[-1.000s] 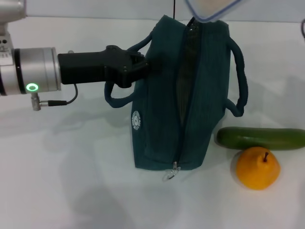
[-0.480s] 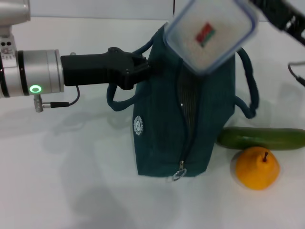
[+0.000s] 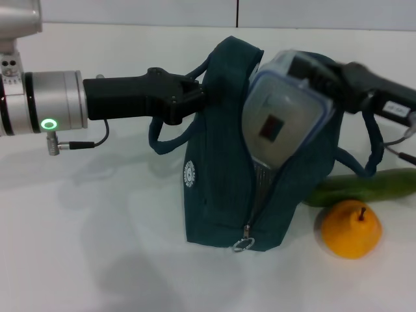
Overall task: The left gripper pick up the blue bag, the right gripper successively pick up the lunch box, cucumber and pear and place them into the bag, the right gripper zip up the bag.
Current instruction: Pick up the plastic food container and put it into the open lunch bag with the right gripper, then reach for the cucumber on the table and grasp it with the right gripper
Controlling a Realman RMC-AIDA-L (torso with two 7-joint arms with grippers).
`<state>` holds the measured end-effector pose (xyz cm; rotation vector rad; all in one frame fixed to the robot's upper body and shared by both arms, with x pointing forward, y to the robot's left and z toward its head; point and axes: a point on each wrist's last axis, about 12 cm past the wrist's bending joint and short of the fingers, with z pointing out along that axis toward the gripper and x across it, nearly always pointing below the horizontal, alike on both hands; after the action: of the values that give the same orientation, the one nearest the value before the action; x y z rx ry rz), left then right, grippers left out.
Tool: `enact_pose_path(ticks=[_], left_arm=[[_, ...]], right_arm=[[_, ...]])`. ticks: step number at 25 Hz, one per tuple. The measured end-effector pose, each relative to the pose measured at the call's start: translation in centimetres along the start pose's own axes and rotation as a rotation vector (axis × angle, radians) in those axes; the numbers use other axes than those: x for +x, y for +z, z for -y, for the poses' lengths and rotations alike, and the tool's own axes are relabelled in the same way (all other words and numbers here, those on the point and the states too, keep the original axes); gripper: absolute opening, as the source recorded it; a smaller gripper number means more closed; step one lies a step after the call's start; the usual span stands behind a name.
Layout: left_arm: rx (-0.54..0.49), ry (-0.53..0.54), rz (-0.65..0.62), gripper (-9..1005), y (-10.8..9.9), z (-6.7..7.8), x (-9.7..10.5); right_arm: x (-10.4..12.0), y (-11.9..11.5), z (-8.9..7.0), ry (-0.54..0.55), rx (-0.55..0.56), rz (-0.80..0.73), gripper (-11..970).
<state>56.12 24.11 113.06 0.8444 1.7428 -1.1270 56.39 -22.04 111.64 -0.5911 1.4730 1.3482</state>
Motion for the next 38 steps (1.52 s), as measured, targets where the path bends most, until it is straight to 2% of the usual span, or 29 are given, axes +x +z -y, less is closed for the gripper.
enact_pose_path(ticks=[3,7,14,19,22,25,28,31,38], left_arm=[[0.003,0.002,-0.002,42,0.1,0.0,0.0],[0.001,0.005,-0.001,42,0.0,0.0,0.0],[0.005,0.009,-0.002,42,0.2,0.0,0.3],[0.001,0.001,-0.003,42,0.0,-0.2,0.8],[-0.008,-0.002,-0.004,42,-0.1,-0.2,1.3],[-0.018,-0.019,-0.005,42,0.0,-0.4,1.8],[-0.019,-0.022,-0.007,42,0.2,-0.5,1.8],[-0.028,-0.018,-0.006,41,0.3,-0.6,1.8],[-0.037,-0.023,-0.011,41,1.3,-0.8,1.9]], right_arm=[[0.2,1.0,0.0,0.000,-0.009,-0.065,243],[-0.1,1.3,0.0,-0.010,-0.018,-0.078,254],[-1.6,1.7,-0.1,-0.042,-0.042,-0.104,273],[-5.7,-2.0,-0.2,-0.117,0.008,-0.177,479],[-7.7,-4.9,-0.2,-0.184,0.110,-0.262,511],[-8.0,-7.7,-0.5,-0.238,0.216,-0.311,542],[-7.8,-9.6,-1.1,-0.297,0.302,-0.401,574],[-7.6,-9.9,-1.3,-0.296,0.328,-0.534,606],[-8.4,-9.2,-1.0,-0.296,0.311,-0.733,780]])
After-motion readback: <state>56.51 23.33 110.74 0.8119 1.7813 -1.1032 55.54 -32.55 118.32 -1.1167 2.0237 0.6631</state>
